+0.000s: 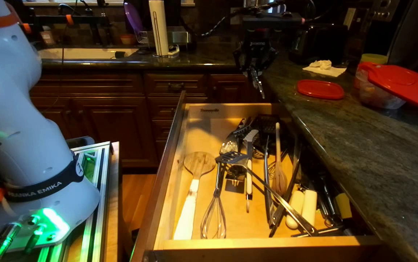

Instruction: Put the can opener into the drawer

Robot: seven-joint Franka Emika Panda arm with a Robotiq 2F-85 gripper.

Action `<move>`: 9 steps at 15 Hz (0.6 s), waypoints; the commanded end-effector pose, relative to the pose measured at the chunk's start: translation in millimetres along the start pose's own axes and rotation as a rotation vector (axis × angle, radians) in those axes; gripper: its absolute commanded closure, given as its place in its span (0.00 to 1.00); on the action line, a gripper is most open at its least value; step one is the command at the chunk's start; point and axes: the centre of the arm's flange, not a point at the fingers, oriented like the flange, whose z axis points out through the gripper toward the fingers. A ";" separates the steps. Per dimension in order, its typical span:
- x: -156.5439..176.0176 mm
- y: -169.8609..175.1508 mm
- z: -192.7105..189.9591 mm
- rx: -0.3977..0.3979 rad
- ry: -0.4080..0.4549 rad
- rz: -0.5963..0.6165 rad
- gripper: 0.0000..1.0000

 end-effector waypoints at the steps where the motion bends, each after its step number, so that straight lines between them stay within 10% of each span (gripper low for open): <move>1: -0.8 -16.5 -0.3 0.012 -0.014 0.004 0.85; 9: -7.0 -42.9 -0.8 0.017 -0.029 0.013 0.85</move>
